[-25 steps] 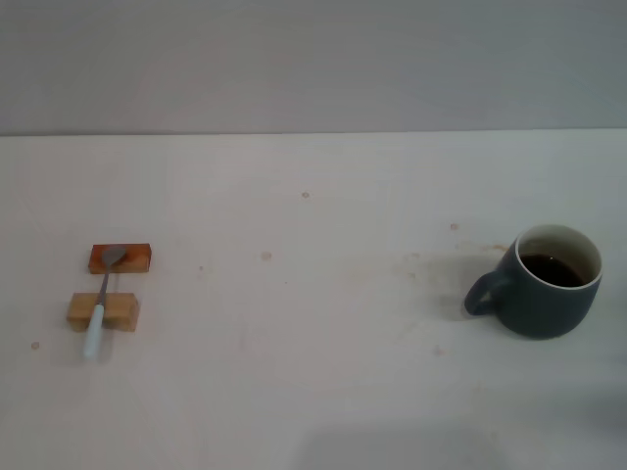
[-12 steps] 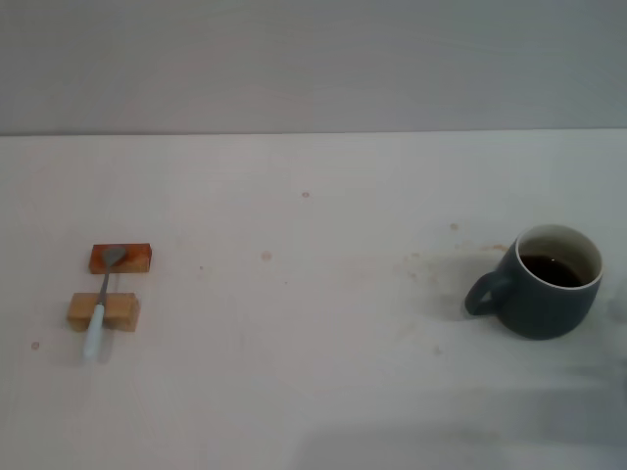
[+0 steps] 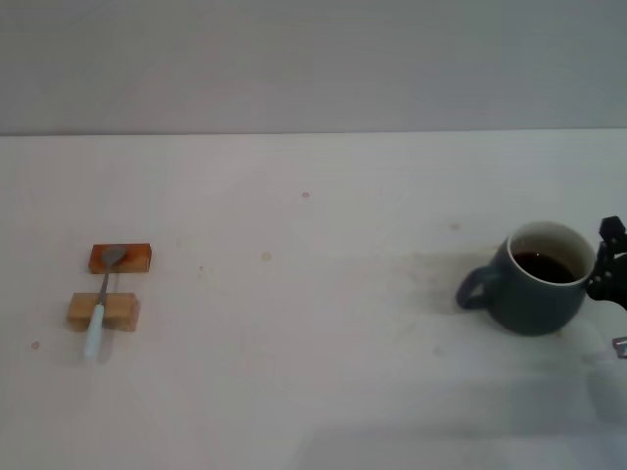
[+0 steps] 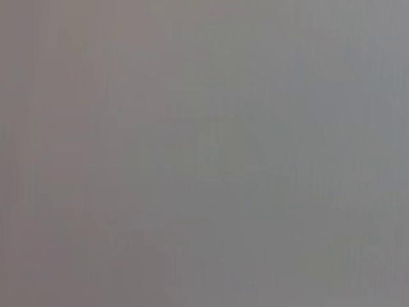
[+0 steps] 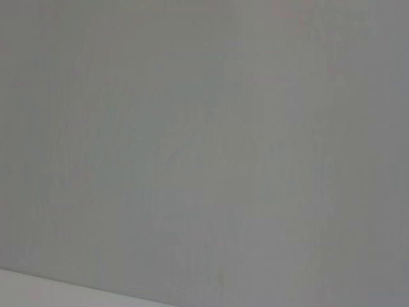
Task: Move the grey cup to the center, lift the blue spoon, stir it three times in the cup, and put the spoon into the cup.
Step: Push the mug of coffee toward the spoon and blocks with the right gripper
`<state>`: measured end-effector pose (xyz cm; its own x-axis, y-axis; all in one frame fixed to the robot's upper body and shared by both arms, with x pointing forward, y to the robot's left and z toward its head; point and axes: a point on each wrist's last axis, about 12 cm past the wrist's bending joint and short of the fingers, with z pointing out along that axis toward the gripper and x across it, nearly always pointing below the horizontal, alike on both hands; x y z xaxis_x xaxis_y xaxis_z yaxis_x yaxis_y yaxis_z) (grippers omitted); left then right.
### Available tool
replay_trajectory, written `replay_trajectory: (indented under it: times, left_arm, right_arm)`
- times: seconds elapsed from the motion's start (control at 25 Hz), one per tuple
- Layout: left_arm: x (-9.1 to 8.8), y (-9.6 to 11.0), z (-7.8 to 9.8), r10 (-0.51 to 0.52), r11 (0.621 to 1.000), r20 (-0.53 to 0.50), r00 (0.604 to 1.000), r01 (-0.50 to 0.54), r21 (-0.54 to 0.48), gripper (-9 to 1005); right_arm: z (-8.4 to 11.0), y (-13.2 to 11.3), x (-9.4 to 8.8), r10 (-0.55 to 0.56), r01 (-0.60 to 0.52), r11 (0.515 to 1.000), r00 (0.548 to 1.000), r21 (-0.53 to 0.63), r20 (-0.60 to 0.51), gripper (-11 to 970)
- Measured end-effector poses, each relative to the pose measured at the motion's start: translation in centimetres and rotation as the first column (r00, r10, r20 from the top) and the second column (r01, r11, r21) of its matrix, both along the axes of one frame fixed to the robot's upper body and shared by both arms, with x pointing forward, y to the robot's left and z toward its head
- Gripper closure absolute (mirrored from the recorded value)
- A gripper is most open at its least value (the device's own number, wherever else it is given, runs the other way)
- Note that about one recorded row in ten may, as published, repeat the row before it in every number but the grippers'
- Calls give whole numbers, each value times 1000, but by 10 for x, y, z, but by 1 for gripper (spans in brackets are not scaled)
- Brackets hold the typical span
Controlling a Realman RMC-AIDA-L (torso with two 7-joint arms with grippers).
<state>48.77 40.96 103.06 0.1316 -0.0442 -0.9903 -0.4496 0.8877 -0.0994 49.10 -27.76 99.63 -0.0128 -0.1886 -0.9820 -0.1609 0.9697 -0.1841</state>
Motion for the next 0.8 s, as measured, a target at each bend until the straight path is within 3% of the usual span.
replay_trajectory:
  times: [0.6, 0.8]
  left_arm:
    - [0, 0, 0, 2, 1000, 4, 1000, -2, -2, 195]
    - [0, 0, 0, 2, 1000, 2, 1000, -2, -3, 194]
  right_arm:
    - [4, 19, 13, 105, -106, 994, 994, -16, -2, 958]
    - [1, 8, 23, -5, 6, 1000, 999, 14, -54, 959]
